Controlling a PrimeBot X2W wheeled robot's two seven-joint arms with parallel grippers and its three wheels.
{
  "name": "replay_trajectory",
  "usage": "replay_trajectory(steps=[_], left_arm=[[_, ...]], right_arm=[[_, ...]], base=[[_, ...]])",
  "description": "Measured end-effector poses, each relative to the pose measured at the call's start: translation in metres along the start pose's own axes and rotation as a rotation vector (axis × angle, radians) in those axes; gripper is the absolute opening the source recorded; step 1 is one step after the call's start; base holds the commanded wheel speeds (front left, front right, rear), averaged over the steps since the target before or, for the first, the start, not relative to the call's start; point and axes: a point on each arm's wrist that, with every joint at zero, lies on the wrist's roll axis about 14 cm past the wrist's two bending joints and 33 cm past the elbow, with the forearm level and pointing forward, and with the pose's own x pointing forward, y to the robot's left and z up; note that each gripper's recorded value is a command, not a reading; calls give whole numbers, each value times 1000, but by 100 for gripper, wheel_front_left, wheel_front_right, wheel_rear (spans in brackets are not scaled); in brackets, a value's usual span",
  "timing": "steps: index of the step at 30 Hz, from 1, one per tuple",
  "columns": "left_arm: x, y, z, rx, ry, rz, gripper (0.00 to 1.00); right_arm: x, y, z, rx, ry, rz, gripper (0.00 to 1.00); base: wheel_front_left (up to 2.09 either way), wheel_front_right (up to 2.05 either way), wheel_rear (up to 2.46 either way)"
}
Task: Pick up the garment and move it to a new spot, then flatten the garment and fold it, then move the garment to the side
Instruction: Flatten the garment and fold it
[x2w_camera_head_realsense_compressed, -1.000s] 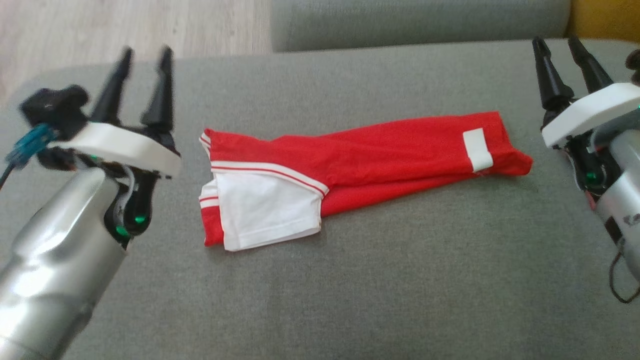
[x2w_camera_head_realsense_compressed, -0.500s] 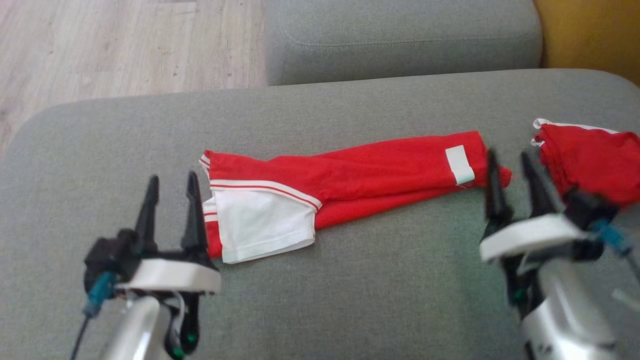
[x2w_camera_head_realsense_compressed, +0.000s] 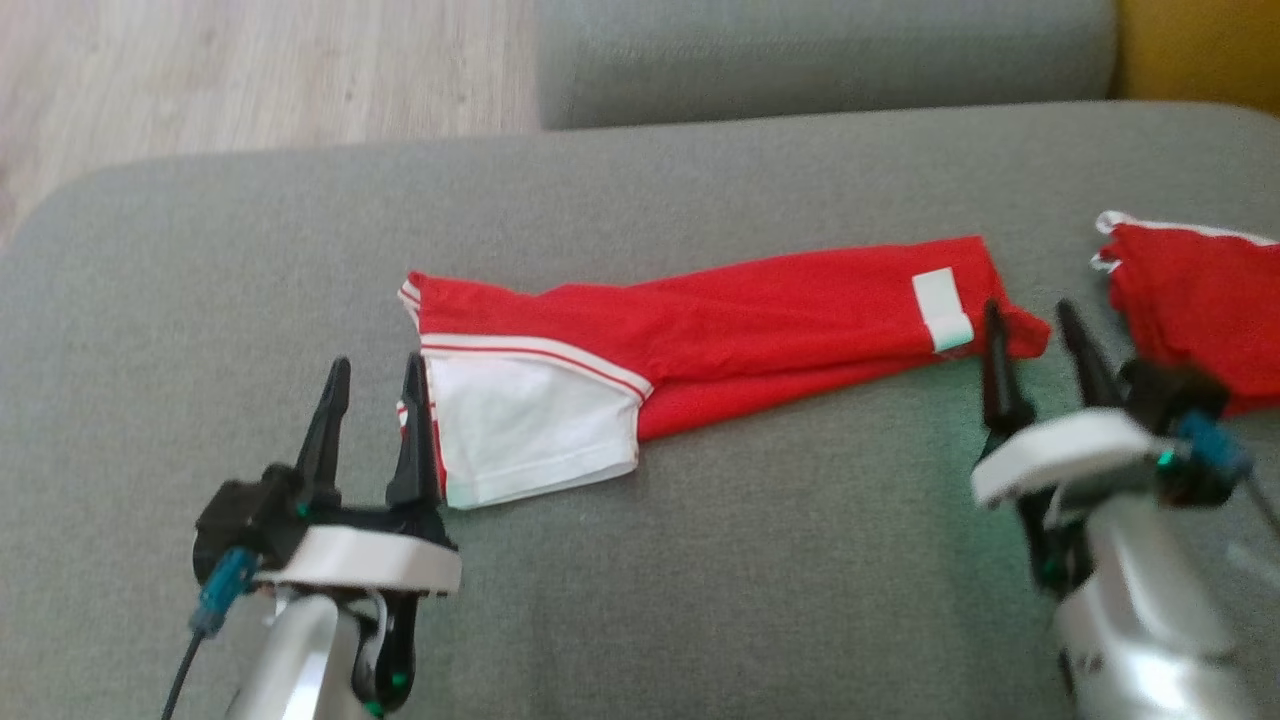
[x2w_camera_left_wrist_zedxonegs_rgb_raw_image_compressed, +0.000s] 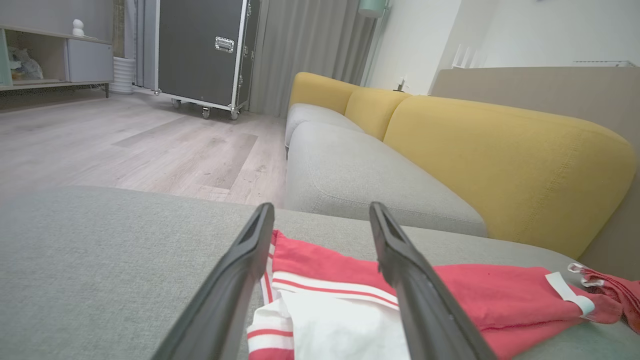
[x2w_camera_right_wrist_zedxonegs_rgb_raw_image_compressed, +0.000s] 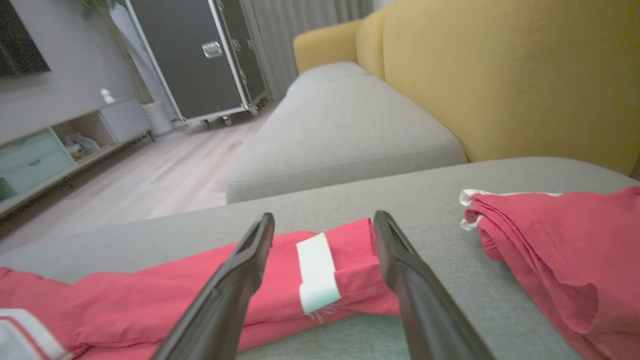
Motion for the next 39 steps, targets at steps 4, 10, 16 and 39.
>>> replay_trajectory(steps=[4, 10, 16, 39], left_arm=[[11, 3, -4, -2, 9, 1, 100], [19, 15, -14, -5, 35, 26, 100], [21, 27, -16, 2, 43, 53, 100], [26, 6, -5, -11, 8, -3, 100]], right_arm=[[28, -23, -5, -15, 84, -70, 100], [52, -52, -40, 1, 265, -170, 100], [50, -54, -88, 5, 456, -195, 100], [31, -85, -52, 16, 283, -279, 0]], base=[[0, 0, 0], [0, 0, 0], [0, 0, 0], [0, 0, 0]])
